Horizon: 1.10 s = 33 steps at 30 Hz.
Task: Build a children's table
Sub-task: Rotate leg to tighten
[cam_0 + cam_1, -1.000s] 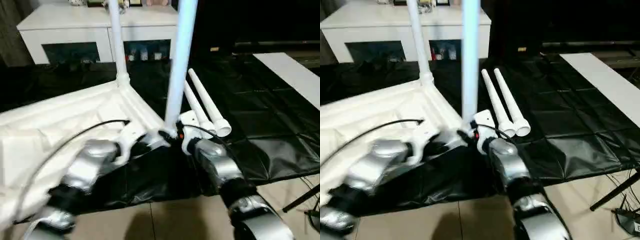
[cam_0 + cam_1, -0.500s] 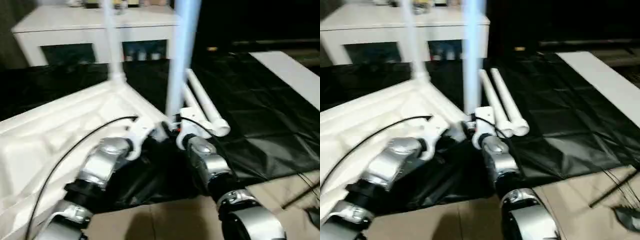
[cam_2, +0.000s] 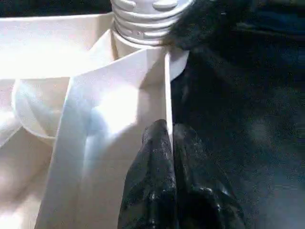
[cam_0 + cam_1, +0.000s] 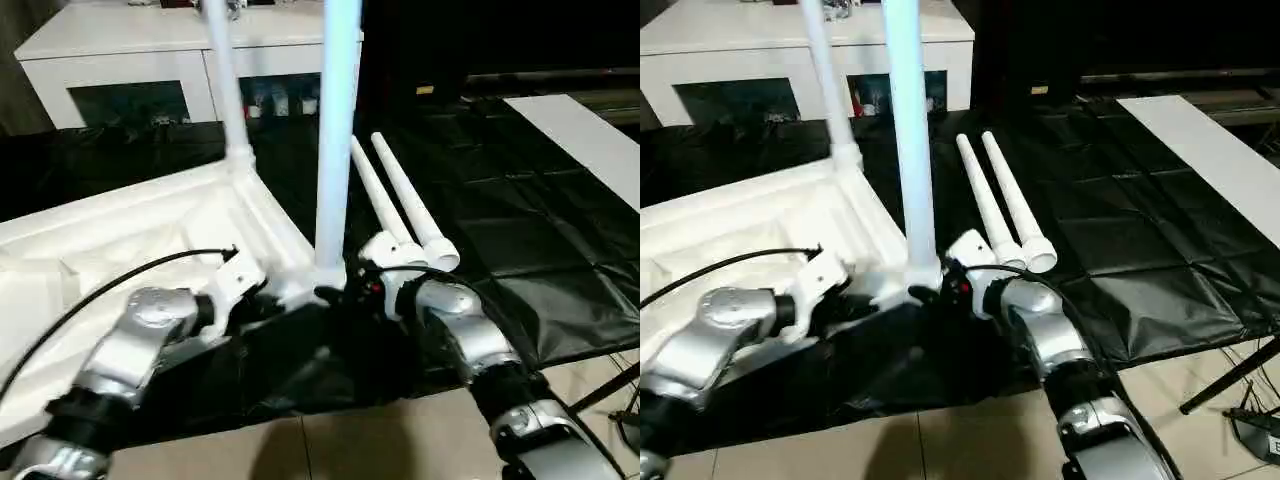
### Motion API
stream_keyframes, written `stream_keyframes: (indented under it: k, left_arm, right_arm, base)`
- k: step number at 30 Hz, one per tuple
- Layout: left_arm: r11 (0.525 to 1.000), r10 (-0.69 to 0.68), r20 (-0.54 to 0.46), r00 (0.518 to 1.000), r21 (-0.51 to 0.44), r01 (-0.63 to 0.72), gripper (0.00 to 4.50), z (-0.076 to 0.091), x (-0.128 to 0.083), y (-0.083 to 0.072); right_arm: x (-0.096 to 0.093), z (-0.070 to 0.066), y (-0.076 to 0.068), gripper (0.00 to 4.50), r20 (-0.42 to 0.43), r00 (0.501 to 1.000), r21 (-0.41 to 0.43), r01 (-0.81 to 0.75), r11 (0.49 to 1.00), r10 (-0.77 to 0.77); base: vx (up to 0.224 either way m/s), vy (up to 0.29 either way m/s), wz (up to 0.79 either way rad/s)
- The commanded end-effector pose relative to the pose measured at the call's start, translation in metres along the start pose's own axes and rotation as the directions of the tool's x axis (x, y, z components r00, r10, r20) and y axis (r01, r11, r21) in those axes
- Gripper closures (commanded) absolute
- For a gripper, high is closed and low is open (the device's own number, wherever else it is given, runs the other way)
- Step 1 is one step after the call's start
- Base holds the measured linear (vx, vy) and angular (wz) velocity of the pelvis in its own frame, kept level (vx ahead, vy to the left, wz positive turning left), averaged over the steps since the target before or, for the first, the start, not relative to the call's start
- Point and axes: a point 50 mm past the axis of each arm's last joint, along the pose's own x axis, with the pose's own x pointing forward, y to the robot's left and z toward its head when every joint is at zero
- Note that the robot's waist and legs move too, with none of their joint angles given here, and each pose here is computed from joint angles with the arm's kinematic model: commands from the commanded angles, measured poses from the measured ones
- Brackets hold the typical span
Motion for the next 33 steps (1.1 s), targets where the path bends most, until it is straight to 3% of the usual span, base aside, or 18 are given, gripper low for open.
stream_keyframes:
  k: [1, 6, 17, 24, 26, 28, 33]
  left_arm:
    - [0.996, -0.088, 0.004, 0.996, 0.0, 0.088, 4.5, -0.001, 0.005, -0.01]
    - [0.996, -0.084, -0.002, 0.996, 0.005, 0.084, 4.5, -0.001, 0.003, -0.007]
    - [0.996, -0.086, -0.007, 0.996, -0.001, 0.086, 4.5, -0.003, -0.001, -0.007]
    - [0.999, -0.049, -0.031, 0.998, -0.013, 0.049, 4.5, -0.007, 0.001, -0.005]
    - [0.999, 0.023, -0.036, 0.999, -0.042, -0.024, 4.5, -0.008, 0.007, 0.0]
    - [0.975, 0.191, -0.037, 0.981, -0.11, -0.194, 4.5, -0.004, 0.021, 0.01]
    - [0.913, 0.352, -0.026, 0.936, -0.211, -0.349, 4.5, 0.007, 0.038, 0.018]
  right_arm:
    - [0.0, 0.006, 0.002, 0.72, 0.01, 0.999, -0.028, -0.045, 0.999, 0.045]
    - [0.0, 0.005, 0.002, 0.72, 0.002, 0.998, -0.028, -0.07, 0.997, 0.07]
    - [-0.003, 0.0, 0.003, 1.69, -0.041, 0.993, -0.041, -0.116, 0.992, 0.115]
    - [-0.001, -0.008, 0.001, 1.77, -0.093, 0.994, -0.052, -0.063, 0.997, 0.058]
    - [0.005, -0.01, -0.003, 1.78, -0.094, 0.994, -0.012, 0.056, 0.998, -0.057]
    - [0.018, -0.017, -0.006, 1.78, -0.121, 0.939, 0.14, 0.337, 0.931, -0.322]
    - [0.036, -0.025, 0.003, 1.78, -0.199, 0.872, 0.295, 0.489, 0.821, -0.448]
  base:
    - [0.0, 0.0, 0.0]
    - [0.0, 0.0, 0.0]
    - [0.0, 0.0, 0.0]
    - [0.0, 0.0, 0.0]
    - [0.0, 0.0, 0.0]
    - [0.0, 0.0, 0.0]
    - [-0.01, 0.003, 0.0]
